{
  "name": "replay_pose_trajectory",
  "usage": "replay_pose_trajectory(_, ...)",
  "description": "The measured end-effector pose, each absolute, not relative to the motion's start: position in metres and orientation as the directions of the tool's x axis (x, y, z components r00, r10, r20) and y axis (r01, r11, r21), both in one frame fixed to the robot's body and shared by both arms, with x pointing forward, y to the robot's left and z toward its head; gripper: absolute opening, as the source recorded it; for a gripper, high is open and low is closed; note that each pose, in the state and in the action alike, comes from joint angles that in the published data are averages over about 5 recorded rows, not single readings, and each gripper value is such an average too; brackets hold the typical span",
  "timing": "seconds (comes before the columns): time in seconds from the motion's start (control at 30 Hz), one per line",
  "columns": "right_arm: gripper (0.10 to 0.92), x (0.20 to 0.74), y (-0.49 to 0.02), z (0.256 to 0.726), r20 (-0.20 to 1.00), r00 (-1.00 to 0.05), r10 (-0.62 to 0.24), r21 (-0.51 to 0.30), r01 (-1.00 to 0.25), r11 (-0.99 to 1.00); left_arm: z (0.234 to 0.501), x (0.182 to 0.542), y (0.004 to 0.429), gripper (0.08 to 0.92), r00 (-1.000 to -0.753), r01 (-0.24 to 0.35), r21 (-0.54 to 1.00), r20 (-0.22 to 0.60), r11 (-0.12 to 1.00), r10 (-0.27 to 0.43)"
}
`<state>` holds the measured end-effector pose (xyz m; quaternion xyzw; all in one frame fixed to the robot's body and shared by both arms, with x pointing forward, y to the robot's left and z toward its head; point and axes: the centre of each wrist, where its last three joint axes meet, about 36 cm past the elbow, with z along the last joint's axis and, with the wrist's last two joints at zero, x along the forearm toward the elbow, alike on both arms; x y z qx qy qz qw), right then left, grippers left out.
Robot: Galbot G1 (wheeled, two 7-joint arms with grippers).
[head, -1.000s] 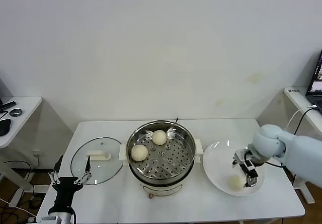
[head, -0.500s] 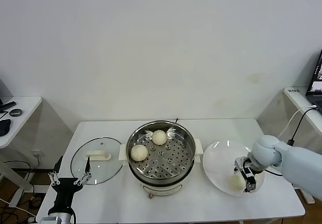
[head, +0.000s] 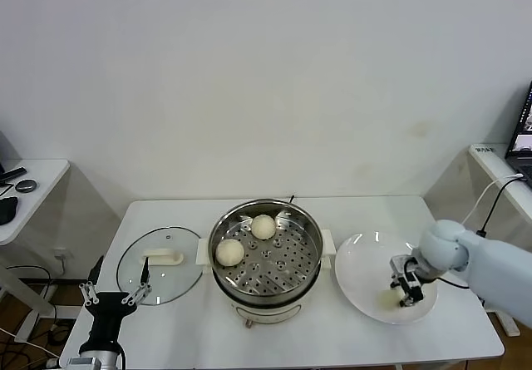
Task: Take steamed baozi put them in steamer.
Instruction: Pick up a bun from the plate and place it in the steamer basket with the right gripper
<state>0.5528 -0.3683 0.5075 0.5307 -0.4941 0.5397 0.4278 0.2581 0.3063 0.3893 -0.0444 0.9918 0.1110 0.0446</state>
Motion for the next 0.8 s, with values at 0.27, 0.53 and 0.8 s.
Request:
replay_pose_trajectory(0.27,0.437,0.595,-0.352,0.610,0.972,-0.172,-0.159,-0.200,-0.963,-0.178,0.392,0.263,0.307,0.823,-0.992,-0.089,0.211,-0.111,0.973,-0.067)
replay_pose_trajectory(0.53,0.442,0.610,-0.264,0.688,0.934,-0.181,-0.309,-0.299,-0.869,-0.395,0.393,0.267,0.306,0.823,-0.991,-0.085,0.210,-0.117,0.974,-0.061)
replay_pose_trajectory(0.8,0.449,0.594,-0.147,0.683,0.941,-0.071,-0.331,-0.294,-0.659,-0.693,0.395,0.266,0.308,0.823,-0.990,-0.097,0.219,-0.122,0.971,-0.071)
